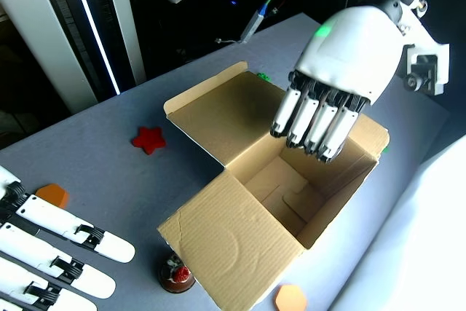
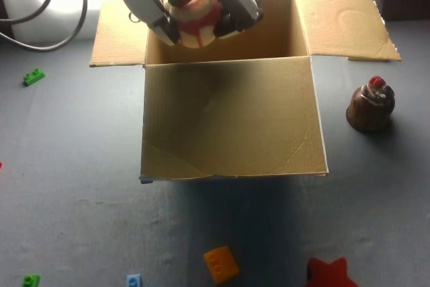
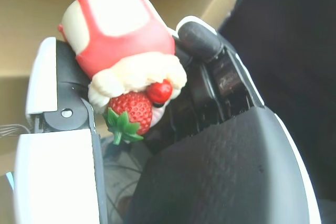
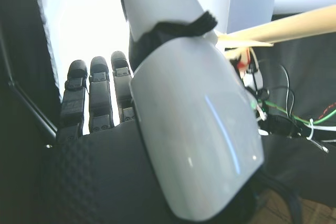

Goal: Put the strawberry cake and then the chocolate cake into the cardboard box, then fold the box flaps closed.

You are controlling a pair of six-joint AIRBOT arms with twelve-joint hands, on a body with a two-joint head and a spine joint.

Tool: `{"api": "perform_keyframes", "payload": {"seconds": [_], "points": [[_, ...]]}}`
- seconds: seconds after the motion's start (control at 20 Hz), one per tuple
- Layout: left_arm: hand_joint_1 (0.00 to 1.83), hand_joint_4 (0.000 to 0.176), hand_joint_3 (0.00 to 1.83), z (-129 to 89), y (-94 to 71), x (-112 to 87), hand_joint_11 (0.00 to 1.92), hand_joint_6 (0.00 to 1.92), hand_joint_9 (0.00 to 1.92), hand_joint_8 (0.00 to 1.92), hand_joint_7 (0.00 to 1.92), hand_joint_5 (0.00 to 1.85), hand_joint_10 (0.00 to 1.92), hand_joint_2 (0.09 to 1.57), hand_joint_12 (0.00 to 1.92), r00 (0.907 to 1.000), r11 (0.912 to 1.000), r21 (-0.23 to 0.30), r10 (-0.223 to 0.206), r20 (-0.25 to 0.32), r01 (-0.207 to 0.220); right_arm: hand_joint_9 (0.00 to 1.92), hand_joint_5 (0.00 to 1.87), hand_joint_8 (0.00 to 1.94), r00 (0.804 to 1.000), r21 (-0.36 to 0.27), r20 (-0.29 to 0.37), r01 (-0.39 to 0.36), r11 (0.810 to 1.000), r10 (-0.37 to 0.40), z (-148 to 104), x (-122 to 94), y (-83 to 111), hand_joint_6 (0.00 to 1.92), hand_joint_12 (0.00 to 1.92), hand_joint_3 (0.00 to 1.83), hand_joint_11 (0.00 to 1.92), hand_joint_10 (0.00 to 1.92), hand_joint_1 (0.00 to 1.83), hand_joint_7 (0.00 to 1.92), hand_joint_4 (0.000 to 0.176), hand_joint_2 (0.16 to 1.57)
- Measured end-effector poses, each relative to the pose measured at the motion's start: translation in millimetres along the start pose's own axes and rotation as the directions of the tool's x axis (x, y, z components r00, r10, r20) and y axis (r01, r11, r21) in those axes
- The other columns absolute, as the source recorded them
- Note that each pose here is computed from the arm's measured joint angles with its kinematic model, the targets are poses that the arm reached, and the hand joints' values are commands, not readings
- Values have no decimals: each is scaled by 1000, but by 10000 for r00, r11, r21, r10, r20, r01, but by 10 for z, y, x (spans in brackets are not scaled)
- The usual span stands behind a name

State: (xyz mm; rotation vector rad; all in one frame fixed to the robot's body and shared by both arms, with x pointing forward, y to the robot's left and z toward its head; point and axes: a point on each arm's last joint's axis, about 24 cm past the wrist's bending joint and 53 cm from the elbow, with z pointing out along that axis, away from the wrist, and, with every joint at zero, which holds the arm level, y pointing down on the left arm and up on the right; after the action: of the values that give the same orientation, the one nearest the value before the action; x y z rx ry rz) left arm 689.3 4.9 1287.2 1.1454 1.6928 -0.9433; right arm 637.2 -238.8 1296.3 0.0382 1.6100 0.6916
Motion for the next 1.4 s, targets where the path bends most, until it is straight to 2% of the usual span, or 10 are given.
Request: {"api": "perform_keyframes", "payload": {"seconds": [0.3,0.35,0.4,0.5,0.55,0.65,0.8,0.9,1.2,1.4], "points": [[1086,14,0,163,3,132,344,1573,422,1638,609,554,1686,1339,1916,9995,10000,47,81,-307,-79,8,1,4,9992,-34,2,-412,9991,412,26,27,18,0,7,0,6,1,1231,12,72,1059],[1065,28,1,164,15,124,338,1631,389,1646,562,544,1583,1356,1841,9996,10000,21,68,-264,-67,0,0,4,9991,15,-102,-412,9992,412,26,52,8,0,30,3,42,0,1208,15,69,1067],[1131,0,0,176,20,114,299,1261,302,1448,273,374,1511,1226,1783,9997,10000,3,77,-247,-77,0,2,5,9990,60,-198,-411,9991,412,25,76,-2,0,180,0,8,0,1225,28,71,1057],[1063,0,0,169,51,105,210,636,354,636,343,344,953,1160,1526,9998,9999,-80,78,-202,-80,0,22,0,9988,85,-250,-414,9991,416,25,88,-8,8,242,1,0,0,1244,24,63,1059],[978,9,0,168,57,102,152,366,365,290,384,331,668,1151,1445,9998,9999,-103,88,-190,-90,2,18,0,9988,82,-243,-414,9991,416,25,86,-7,4,157,1,0,0,1238,26,58,1060],[762,50,0,164,75,98,16,64,248,20,259,198,232,1053,1263,9998,9998,-164,95,-167,-98,7,0,0,9989,78,-236,-411,9991,412,25,85,-6,0,15,5,0,2,1238,35,51,1068],[566,73,0,149,133,69,0,3,138,1,127,94,48,906,937,9997,9992,-341,215,-91,-218,34,0,2,9988,80,-239,-414,9991,416,25,85,-7,0,227,1,0,6,1222,40,66,1065],[558,79,0,97,200,-17,0,1,109,1,99,67,15,899,844,9996,9980,-572,271,112,-264,22,7,11,9980,113,-231,-589,9982,592,25,86,-14,2,113,2,0,17,1218,30,55,1067],[505,76,21,-80,274,-174,0,8,220,5,157,85,27,1032,948,9988,9968,-717,367,309,-344,17,17,9,9820,463,176,-1885,9810,1879,24,120,-154,7,147,0,0,7,1225,33,50,1063],[199,62,17,-327,338,-220,0,8,268,1,193,135,17,1165,977,9981,9961,-883,78,615,-23,42,0,5,9765,982,-54,-2140,9719,2156,141,336,-218,0,314,0,0,11,1243,45,48,1045]]}}
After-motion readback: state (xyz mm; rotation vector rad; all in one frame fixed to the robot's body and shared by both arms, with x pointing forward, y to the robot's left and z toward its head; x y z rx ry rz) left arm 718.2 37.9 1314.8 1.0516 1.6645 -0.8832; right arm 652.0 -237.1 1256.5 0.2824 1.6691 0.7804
